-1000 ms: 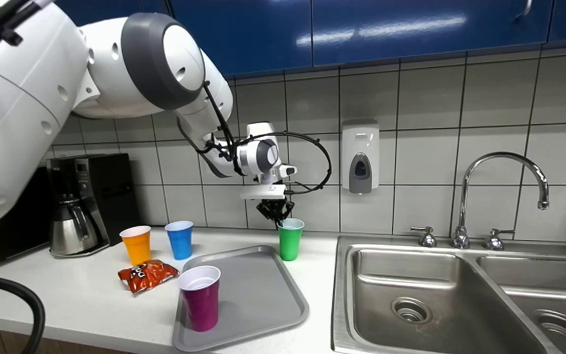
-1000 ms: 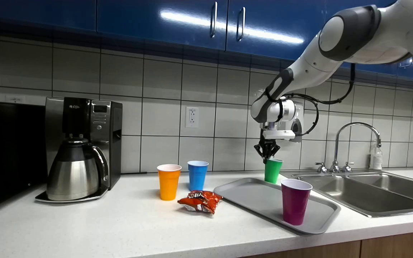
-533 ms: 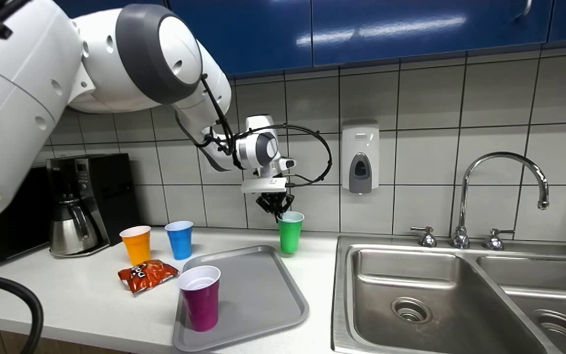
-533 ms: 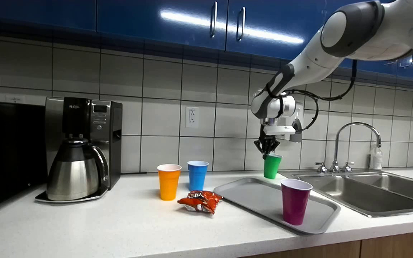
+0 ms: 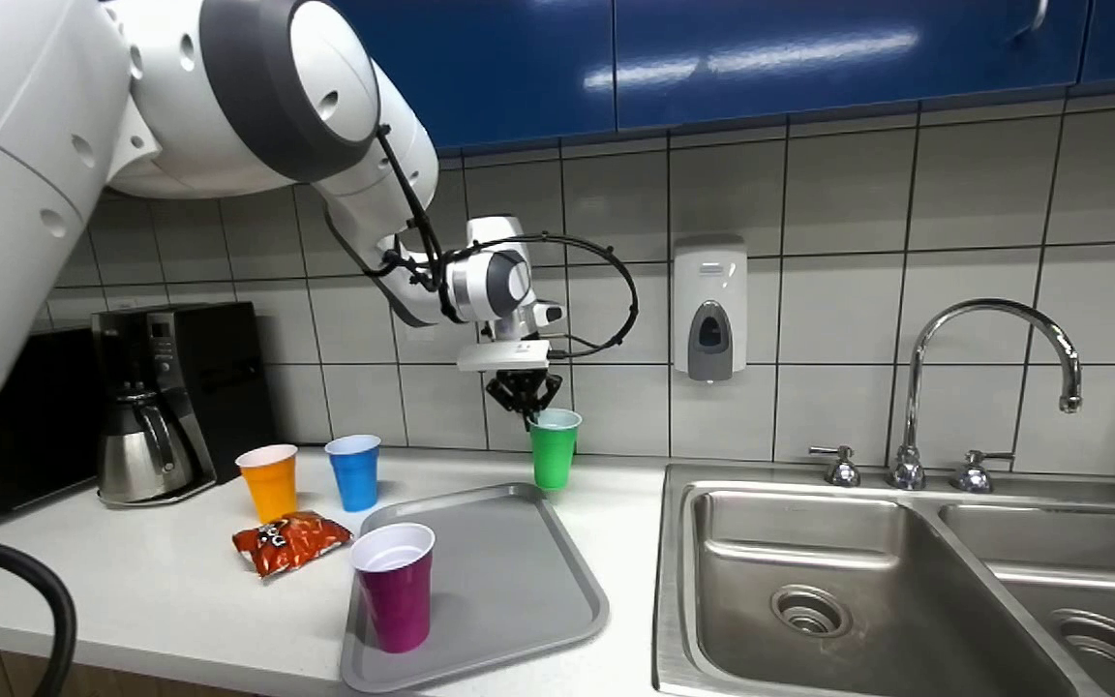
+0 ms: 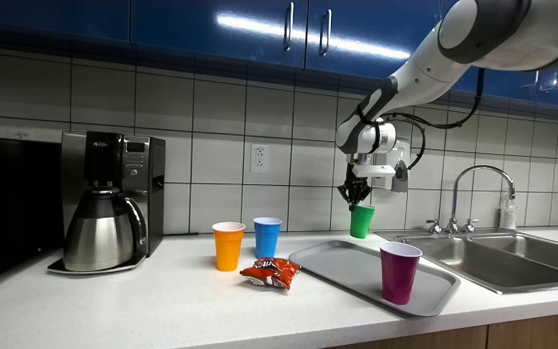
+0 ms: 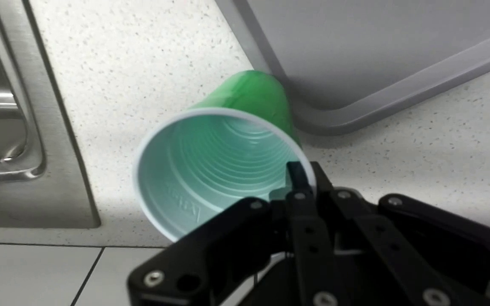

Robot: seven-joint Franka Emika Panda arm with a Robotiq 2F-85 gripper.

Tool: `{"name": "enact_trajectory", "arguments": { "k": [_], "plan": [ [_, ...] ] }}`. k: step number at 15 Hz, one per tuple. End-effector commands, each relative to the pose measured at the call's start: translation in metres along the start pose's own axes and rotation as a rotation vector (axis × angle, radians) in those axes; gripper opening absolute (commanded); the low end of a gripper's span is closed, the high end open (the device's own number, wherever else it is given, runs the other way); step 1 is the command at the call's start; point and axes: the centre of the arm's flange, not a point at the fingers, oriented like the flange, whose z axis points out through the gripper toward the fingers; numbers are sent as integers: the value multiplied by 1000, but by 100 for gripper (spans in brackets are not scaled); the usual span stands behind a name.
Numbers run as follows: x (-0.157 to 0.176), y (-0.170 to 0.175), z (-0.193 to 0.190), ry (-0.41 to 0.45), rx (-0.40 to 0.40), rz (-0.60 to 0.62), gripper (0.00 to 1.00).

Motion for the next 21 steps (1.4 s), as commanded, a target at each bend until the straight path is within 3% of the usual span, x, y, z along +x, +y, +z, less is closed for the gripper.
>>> {"name": "enact_trajectory", "arguments": {
  "k": [1,12,21],
  "plan": [
    [-27,-6,-24,-26,12,-41,1],
    [-80,-28,-16,-104,6,-98,1],
    [-95,-38,-9,-101,-61,-177,1]
  ]
}}
